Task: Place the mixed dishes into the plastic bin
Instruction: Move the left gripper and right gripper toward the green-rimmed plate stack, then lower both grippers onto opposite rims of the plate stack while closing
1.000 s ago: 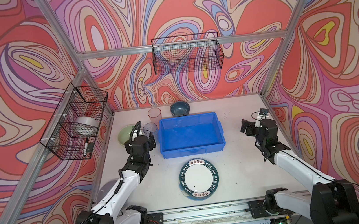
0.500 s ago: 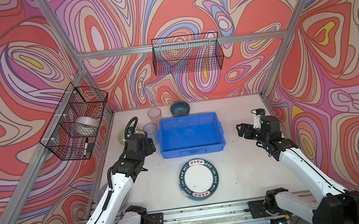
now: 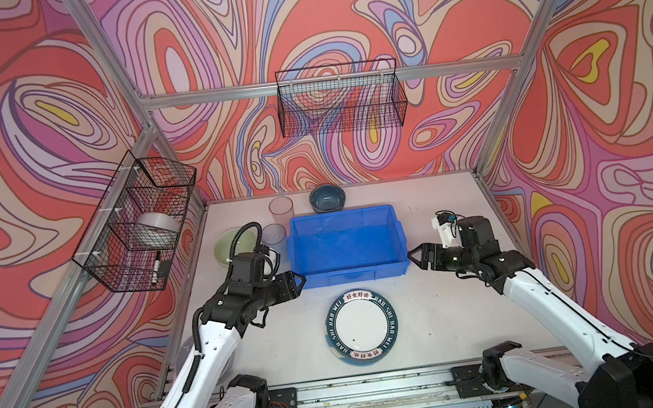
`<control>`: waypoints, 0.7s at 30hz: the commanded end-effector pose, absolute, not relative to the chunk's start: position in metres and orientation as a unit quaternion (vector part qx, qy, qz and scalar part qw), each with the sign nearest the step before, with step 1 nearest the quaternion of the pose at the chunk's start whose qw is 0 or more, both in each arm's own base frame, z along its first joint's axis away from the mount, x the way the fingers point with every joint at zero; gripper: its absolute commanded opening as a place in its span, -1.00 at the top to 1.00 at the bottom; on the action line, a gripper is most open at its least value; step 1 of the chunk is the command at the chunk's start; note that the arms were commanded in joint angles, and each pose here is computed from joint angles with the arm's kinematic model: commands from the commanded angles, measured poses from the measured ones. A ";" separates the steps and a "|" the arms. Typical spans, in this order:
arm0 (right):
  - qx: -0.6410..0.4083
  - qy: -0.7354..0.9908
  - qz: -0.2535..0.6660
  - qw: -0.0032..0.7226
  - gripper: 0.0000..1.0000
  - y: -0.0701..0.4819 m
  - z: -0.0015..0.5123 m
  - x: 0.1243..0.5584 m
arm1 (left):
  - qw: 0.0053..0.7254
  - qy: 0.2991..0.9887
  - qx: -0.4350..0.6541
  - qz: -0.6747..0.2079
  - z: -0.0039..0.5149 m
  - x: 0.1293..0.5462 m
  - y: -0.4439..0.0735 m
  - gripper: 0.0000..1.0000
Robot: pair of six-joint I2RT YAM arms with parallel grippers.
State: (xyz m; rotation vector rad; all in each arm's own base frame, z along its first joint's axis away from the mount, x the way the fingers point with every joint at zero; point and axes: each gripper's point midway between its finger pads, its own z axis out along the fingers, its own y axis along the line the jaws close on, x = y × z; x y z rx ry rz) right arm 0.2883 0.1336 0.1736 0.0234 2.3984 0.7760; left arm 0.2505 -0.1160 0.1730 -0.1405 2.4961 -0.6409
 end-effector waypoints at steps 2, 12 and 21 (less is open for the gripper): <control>-0.018 0.913 0.321 0.249 -0.59 0.156 0.167 0.266 | 0.196 0.932 -0.038 -0.302 0.152 0.221 -0.141 -0.17; -0.022 0.919 0.344 0.191 -0.38 0.168 0.140 0.238 | 0.125 0.953 0.006 -0.274 0.111 0.189 -0.172 0.15; -0.028 0.923 0.356 0.142 -0.14 0.177 0.111 0.227 | 0.098 0.963 0.033 -0.248 0.092 0.175 -0.188 0.45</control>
